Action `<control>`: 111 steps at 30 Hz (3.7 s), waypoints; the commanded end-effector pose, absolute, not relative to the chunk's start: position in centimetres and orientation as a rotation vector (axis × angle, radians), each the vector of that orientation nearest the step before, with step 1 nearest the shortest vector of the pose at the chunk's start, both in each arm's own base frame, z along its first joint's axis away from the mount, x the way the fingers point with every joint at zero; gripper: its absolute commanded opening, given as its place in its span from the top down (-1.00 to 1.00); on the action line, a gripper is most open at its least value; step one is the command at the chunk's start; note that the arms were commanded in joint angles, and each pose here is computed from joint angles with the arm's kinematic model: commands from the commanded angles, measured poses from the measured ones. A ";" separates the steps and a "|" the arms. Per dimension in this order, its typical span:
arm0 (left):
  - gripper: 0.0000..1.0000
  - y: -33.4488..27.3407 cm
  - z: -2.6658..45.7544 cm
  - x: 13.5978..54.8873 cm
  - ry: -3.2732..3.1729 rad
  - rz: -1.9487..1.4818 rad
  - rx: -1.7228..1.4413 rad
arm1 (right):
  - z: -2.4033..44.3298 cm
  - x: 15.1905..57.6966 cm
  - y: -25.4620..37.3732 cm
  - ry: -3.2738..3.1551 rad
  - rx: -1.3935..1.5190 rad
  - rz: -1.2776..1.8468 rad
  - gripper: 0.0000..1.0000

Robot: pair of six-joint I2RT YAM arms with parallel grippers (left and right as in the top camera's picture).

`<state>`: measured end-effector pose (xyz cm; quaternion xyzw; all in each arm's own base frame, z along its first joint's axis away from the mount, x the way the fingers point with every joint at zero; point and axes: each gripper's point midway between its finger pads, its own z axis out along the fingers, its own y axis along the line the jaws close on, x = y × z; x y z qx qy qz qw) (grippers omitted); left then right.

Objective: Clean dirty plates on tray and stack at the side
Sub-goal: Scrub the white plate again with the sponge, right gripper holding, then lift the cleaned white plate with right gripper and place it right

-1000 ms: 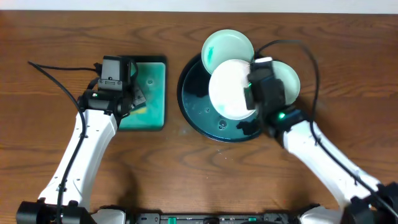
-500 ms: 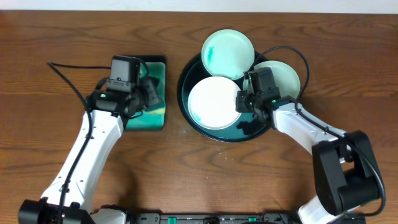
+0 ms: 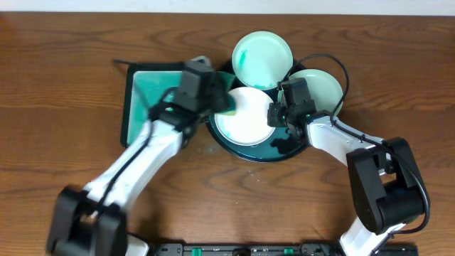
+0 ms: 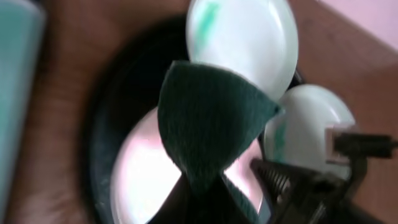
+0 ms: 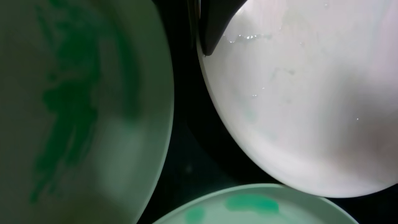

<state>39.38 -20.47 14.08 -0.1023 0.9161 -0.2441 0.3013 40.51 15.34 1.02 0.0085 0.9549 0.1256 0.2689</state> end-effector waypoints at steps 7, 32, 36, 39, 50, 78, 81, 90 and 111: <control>0.86 -24.0 3.6 38.8 2.618 -0.618 -0.337 | 0.4 40.6 14.7 2.580 0.083 0.298 0.98; 0.86 -17.6 9.5 41.1 2.397 -0.131 -0.205 | 0.3 40.4 14.6 2.593 0.083 0.293 0.97; 0.86 -23.3 9.8 39.5 2.481 -0.556 -0.160 | 0.3 40.4 14.6 2.592 0.083 0.293 0.97; 0.86 -25.0 8.4 38.2 2.544 -0.634 -0.123 | 0.3 40.4 14.6 2.593 0.084 0.293 0.97; 0.86 -22.7 0.4 37.8 2.662 -0.317 -0.080 | 0.3 40.4 14.6 2.591 0.084 0.293 0.97; 0.86 -13.3 17.7 41.2 2.225 -0.040 -0.149 | 8.5 41.6 17.0 2.292 -0.409 0.014 0.97; 0.86 -9.4 16.8 40.4 2.294 0.047 -0.220 | 12.0 41.6 16.6 2.186 -0.460 -0.134 0.97; 0.86 0.5 13.1 36.7 2.458 0.228 -0.617 | 23.4 40.3 15.6 1.775 -0.704 -0.825 0.97; 0.86 2.0 12.3 35.5 2.502 0.274 -0.658 | 29.2 36.9 21.7 1.401 -1.064 -1.200 0.98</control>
